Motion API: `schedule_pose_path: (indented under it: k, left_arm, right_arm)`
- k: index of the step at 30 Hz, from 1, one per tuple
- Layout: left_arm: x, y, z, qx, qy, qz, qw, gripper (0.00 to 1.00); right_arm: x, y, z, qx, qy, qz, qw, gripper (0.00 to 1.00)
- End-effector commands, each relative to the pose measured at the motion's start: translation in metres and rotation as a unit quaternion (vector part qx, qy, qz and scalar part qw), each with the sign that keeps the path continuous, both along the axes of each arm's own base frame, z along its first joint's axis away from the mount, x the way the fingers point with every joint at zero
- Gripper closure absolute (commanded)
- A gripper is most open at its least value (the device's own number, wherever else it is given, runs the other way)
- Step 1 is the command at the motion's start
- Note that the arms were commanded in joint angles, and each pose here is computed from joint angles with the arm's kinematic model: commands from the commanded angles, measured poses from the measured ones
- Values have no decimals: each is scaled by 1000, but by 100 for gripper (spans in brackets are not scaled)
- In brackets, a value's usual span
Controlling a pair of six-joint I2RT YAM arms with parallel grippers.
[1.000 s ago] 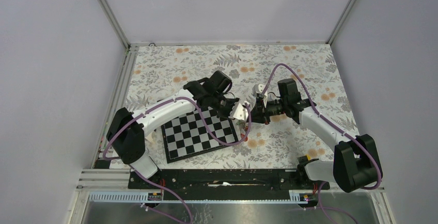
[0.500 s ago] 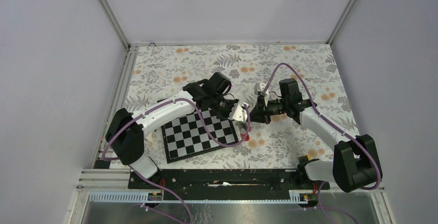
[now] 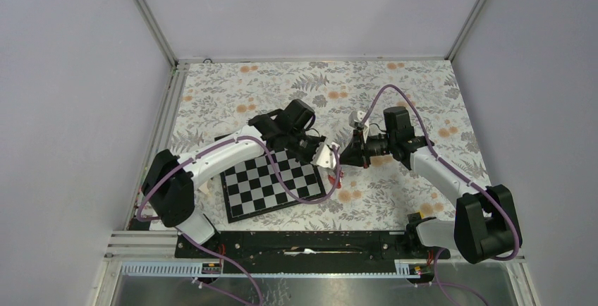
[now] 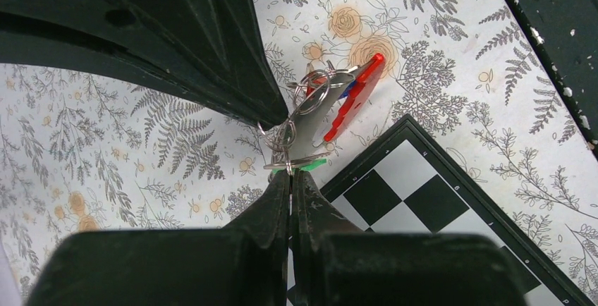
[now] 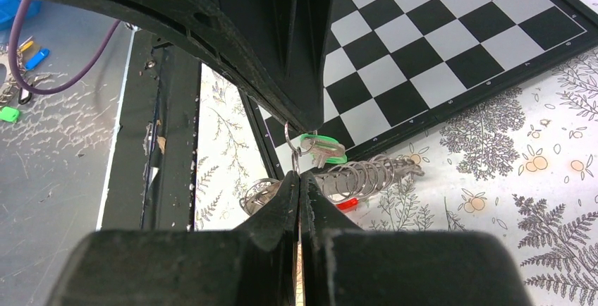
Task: Put the keys on the keyring
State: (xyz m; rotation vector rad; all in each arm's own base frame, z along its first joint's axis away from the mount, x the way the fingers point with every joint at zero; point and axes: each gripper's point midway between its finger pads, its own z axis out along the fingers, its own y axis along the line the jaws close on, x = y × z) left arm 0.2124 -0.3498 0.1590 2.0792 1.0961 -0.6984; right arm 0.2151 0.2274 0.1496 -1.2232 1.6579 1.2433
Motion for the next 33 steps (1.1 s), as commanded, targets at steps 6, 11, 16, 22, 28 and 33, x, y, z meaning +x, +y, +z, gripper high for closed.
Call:
schedule_pose_path:
  k: [6, 11, 16, 22, 28, 33]
  left_arm:
    - [-9, 7, 1, 7, 0, -7, 1000, 100]
    - [-5, -4, 7, -10, 24, 14, 1000, 100]
    - [2, -6, 6, -12, 33, 35, 999, 95]
    - [2, -7, 1, -14, 40, 41, 998, 93]
    - [-1, -8, -1, -16, 48, 35, 998, 93]
    - [-3, -7, -1, -16, 45, 32, 998, 93]
  right_arm:
    - [12, -3, 16, 18, -17, -25, 999, 100]
    - [14, -1, 21, 26, -30, -22, 999, 100]
    - [14, -1, 25, 31, -31, -20, 999, 100]
    - [16, 0, 28, 34, -27, -23, 999, 100]
    - [20, 0, 27, 32, -24, -33, 999, 100]
    - [26, -1, 26, 26, -25, -47, 998, 100]
